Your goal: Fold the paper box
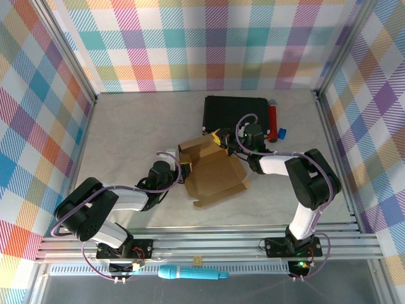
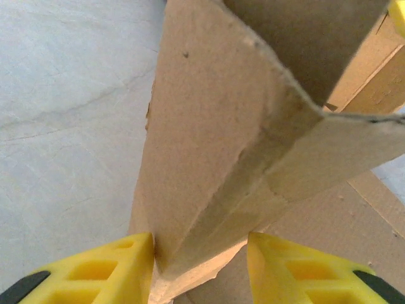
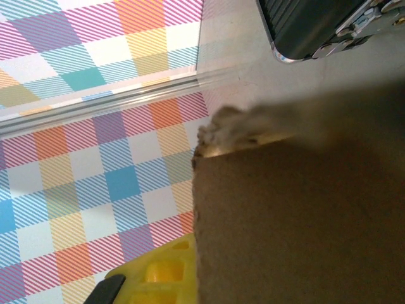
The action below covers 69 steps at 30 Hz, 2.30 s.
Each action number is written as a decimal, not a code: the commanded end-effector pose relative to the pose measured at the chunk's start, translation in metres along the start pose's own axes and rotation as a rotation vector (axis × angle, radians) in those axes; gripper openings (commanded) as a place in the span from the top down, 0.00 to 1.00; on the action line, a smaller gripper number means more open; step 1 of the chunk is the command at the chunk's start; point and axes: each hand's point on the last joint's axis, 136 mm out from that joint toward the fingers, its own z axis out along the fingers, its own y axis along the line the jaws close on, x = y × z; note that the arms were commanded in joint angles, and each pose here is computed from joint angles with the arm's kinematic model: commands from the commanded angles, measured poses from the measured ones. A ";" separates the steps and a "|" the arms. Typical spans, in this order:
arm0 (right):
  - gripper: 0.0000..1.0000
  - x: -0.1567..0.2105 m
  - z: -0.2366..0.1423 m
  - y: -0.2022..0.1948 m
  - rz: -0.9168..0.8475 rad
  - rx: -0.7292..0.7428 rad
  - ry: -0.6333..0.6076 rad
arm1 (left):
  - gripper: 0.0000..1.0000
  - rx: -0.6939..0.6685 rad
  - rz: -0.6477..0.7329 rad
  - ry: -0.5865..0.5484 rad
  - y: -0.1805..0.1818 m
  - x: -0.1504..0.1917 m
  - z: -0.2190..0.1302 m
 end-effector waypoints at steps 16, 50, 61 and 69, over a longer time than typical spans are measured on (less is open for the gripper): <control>1.00 0.006 0.002 -0.027 -0.007 -0.002 -0.021 | 0.66 0.013 -0.039 -0.105 -0.010 -0.029 0.013; 1.00 0.007 0.005 -0.021 0.016 0.007 -0.013 | 1.00 -0.523 0.005 0.043 0.039 -0.012 0.036; 1.00 0.004 0.001 -0.017 0.011 0.030 -0.033 | 1.00 -0.673 0.014 0.124 0.057 0.003 0.026; 0.55 -0.010 -0.043 0.027 -0.126 0.111 -0.110 | 1.00 -0.663 0.035 0.154 0.044 -0.029 0.010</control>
